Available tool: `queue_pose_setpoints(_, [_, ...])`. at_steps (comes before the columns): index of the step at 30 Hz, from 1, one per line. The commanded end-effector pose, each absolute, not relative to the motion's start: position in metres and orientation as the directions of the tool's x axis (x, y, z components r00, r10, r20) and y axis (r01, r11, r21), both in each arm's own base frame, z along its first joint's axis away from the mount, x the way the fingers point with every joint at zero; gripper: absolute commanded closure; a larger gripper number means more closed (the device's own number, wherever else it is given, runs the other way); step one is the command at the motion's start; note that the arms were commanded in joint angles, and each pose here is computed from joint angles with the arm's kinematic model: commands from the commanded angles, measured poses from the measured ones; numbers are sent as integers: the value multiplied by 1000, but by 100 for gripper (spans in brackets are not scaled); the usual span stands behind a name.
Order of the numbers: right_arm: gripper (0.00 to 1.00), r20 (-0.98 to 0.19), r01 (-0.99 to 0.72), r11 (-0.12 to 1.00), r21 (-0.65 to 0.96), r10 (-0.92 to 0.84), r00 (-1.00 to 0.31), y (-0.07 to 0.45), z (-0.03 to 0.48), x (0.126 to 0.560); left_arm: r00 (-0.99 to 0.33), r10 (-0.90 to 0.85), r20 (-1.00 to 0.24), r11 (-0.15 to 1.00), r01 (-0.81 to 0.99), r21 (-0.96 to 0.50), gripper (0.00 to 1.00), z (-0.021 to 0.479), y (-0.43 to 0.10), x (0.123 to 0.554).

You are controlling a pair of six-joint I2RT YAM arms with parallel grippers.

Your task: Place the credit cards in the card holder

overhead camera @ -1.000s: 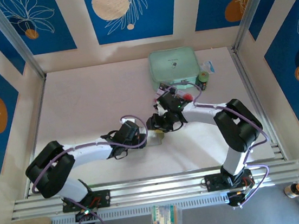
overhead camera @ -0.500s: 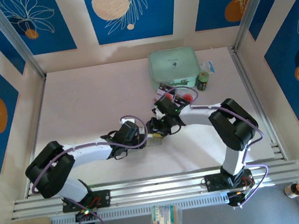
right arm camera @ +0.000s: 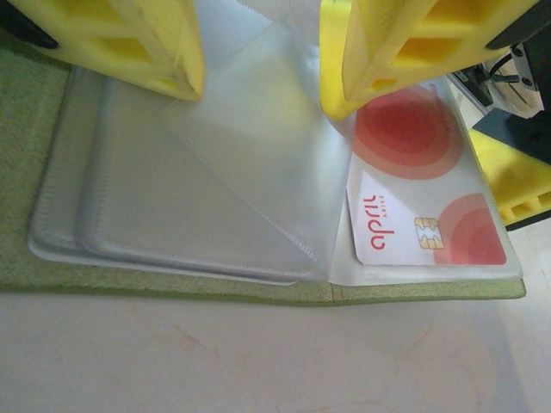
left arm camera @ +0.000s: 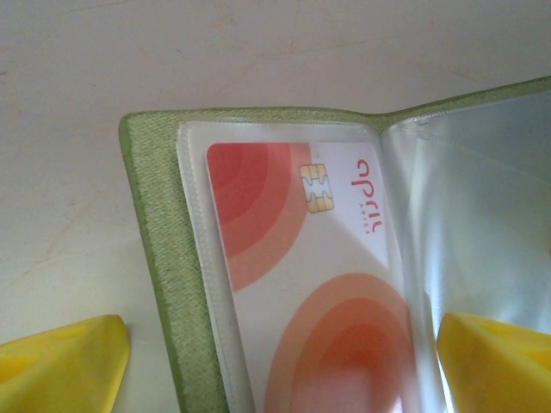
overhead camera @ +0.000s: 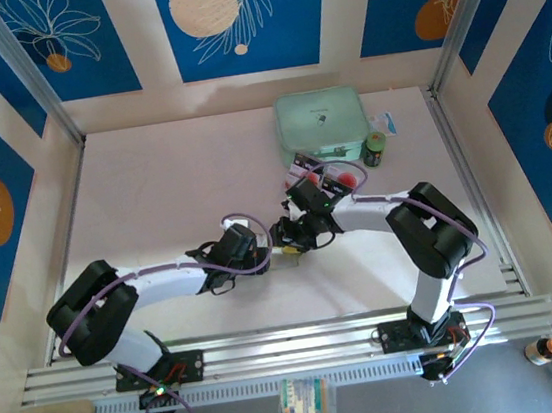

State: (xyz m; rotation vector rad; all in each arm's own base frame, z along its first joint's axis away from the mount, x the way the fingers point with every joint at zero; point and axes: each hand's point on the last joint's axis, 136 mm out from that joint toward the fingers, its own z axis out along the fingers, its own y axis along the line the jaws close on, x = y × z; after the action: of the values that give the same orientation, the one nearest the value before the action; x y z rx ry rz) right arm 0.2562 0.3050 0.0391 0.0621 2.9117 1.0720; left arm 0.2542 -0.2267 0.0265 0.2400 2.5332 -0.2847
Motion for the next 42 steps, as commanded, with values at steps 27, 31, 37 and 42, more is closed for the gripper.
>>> queue_pose_setpoints(27, [54,39,49,696,717,30,-999,320,49,262,-798,100,-594,960,235,-155,7,40,-224,254])
queue_pose_setpoints(31, [54,27,32,691,722,18,-999,323,58,263,-786,80,-612,959,229,-168,5,51,-223,256])
queue_pose_setpoints(37, [52,3,-3,687,726,-8,-1000,333,72,262,-761,35,-648,962,201,-184,3,71,-211,257])
queue_pose_setpoints(42, [46,-11,-27,687,726,-28,-1000,346,81,262,-745,0,-667,968,169,-188,2,80,-194,256])
